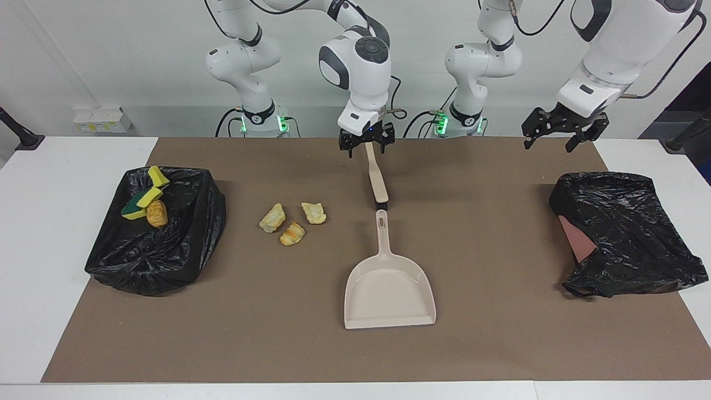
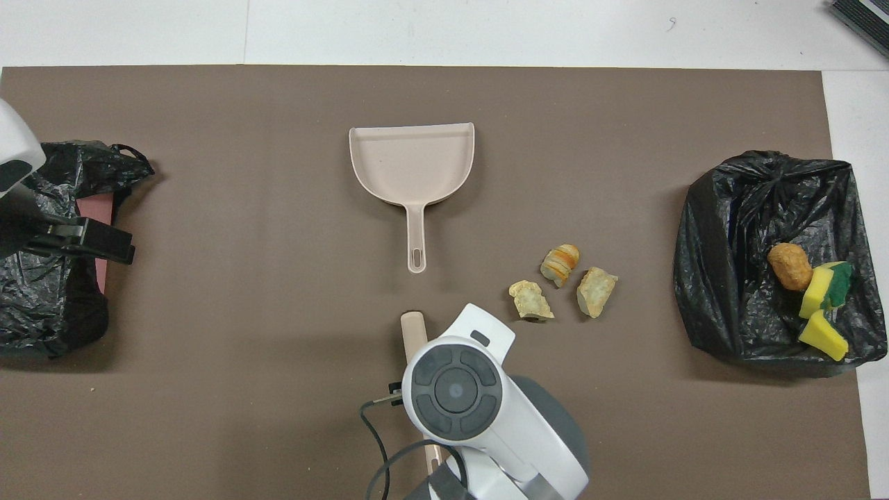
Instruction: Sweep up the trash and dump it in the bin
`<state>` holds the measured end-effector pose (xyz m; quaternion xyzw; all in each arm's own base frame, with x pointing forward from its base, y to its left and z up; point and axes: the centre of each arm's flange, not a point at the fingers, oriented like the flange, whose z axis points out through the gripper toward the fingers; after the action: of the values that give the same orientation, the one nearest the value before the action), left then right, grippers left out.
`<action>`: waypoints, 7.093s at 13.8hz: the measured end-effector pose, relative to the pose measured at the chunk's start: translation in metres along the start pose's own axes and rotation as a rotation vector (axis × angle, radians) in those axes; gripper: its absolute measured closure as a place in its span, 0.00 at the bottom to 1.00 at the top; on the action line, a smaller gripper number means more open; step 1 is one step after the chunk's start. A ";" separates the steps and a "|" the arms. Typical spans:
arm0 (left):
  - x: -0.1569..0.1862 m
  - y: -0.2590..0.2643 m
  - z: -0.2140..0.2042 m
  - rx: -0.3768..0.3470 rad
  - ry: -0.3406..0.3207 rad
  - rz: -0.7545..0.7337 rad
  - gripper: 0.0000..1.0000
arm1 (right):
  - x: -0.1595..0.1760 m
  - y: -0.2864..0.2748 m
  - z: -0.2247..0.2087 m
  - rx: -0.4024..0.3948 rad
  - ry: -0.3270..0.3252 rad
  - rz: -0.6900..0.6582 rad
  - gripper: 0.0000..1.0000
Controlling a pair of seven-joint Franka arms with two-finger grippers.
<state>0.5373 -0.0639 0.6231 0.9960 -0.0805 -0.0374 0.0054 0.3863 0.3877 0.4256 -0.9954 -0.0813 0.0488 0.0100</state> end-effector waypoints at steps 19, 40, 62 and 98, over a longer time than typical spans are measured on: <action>0.090 0.262 0.198 -0.060 0.040 -0.058 0.00 | -0.062 -0.024 0.098 0.016 -0.016 -0.070 0.59; 0.106 0.300 0.251 -0.089 0.112 -0.095 0.63 | 0.005 0.269 0.007 -0.200 -0.025 0.178 0.74; 0.026 0.195 0.186 -0.032 -0.054 0.429 0.69 | 0.005 0.296 -0.015 -0.204 -0.110 0.067 0.74; -0.039 0.210 0.263 0.079 -0.034 1.177 0.69 | 0.023 0.177 -0.038 0.266 -0.090 0.086 0.74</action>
<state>0.4456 -0.2662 0.3671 0.7825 -0.6212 -0.0409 -0.0132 0.4415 0.2160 0.4566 -0.9847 -0.0315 0.1039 0.1360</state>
